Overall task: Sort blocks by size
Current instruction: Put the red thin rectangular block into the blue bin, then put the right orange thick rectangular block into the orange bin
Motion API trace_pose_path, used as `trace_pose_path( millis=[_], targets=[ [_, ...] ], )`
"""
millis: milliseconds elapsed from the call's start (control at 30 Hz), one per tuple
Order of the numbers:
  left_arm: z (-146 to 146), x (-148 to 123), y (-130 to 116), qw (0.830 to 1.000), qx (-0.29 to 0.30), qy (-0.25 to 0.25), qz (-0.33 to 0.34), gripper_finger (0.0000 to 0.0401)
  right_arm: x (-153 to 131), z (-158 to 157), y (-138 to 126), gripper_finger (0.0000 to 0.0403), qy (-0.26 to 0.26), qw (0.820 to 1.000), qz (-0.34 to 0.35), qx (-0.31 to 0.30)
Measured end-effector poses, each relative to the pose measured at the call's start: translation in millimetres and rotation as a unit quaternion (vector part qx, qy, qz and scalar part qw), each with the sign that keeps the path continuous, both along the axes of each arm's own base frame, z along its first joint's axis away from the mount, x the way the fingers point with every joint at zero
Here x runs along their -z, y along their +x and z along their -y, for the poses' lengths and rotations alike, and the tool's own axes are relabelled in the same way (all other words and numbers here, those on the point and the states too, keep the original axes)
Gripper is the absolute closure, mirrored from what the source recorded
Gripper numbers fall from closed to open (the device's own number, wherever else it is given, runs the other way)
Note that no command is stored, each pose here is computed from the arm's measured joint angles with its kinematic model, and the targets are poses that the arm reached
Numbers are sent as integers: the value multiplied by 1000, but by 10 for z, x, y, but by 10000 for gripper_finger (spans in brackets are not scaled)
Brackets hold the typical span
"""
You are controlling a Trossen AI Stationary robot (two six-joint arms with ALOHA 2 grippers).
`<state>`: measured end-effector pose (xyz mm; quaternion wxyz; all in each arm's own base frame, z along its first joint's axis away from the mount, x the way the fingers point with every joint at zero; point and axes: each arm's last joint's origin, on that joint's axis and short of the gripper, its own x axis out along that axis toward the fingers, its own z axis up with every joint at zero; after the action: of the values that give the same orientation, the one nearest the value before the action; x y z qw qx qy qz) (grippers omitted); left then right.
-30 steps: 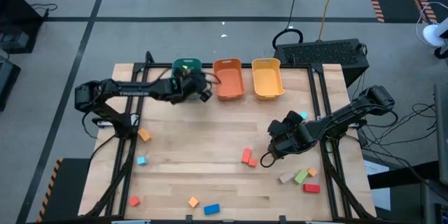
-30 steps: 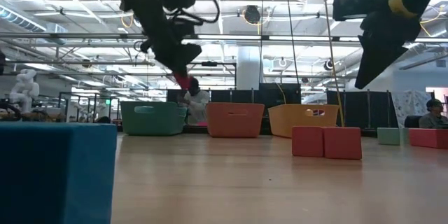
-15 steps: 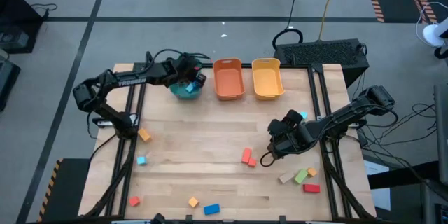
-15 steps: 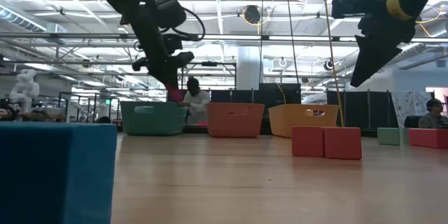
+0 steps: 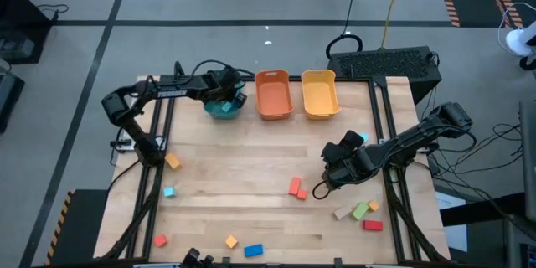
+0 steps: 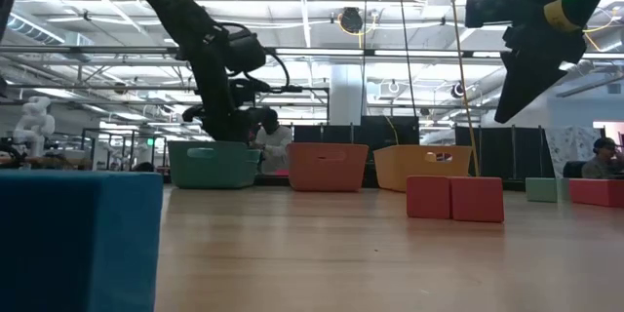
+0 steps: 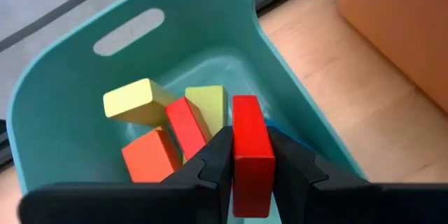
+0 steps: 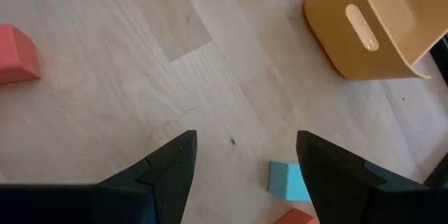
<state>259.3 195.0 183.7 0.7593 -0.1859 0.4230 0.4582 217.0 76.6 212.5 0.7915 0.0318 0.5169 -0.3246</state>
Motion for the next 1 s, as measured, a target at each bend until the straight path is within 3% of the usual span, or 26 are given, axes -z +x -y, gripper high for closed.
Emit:
trace_pose_path(
  millis=[233,367,633,800,1000],
  targets=[
    [-6,-33,5,1000,7,9,5,234,0,14,5,172,-6,1000,-11,-16],
    [7,-50,15,999,31,6,8,203,2,62,-20,172,-1,1000,-12,26],
    [338,-295,229,990,117,57,50,197,119,132,-201,172,15,989,-42,140],
    [594,-429,333,983,144,90,68,196,310,154,-345,172,52,977,-87,187],
    [953,-600,460,967,194,110,121,196,466,194,-483,172,55,963,-105,243]
  ],
)
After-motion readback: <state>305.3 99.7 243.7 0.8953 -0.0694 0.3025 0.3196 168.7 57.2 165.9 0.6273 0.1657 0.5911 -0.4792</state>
